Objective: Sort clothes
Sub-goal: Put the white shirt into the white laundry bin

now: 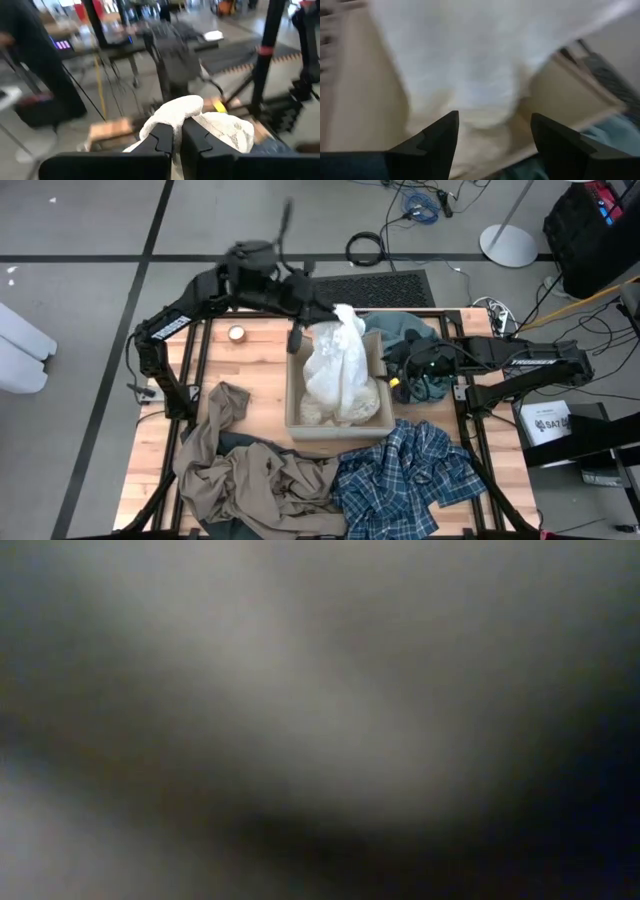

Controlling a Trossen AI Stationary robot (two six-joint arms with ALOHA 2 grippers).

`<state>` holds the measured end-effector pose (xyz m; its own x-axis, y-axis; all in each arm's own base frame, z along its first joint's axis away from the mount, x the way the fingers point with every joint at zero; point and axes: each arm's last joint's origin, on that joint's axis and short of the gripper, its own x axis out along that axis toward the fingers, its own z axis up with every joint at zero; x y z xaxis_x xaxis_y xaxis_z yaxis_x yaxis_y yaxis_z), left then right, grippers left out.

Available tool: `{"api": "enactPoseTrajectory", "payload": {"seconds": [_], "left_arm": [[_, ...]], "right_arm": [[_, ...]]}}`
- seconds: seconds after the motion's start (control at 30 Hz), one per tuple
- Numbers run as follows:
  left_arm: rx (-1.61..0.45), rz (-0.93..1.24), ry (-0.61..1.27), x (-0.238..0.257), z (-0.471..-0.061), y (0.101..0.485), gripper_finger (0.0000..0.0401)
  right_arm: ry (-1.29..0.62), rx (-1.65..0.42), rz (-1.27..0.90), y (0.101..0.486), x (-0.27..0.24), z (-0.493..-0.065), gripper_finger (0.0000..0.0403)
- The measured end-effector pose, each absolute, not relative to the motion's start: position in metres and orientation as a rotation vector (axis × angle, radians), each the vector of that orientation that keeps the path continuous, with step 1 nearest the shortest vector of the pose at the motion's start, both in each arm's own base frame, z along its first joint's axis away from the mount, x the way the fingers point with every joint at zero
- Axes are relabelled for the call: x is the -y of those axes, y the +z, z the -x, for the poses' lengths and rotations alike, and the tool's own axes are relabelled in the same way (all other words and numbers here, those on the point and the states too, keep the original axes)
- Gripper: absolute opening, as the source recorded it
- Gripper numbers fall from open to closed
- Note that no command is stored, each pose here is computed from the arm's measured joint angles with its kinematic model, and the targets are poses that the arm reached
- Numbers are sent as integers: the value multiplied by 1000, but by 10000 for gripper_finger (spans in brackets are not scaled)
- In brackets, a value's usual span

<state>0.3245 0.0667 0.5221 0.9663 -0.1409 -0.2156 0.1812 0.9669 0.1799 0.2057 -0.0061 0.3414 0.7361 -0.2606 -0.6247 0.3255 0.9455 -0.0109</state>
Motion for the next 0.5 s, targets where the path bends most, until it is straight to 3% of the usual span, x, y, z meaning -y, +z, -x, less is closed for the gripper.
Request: {"api": "enactPoseTrajectory", "payload": {"seconds": [0.23,0.5], "left_arm": [[-404,-141,-238,-55,-346,473,12],[-618,-97,-241,-53,-368,399,12]], "right_arm": [[-525,-670,38,342,0,-196,237],[-542,-654,93,346,-1,-191,237]]}}
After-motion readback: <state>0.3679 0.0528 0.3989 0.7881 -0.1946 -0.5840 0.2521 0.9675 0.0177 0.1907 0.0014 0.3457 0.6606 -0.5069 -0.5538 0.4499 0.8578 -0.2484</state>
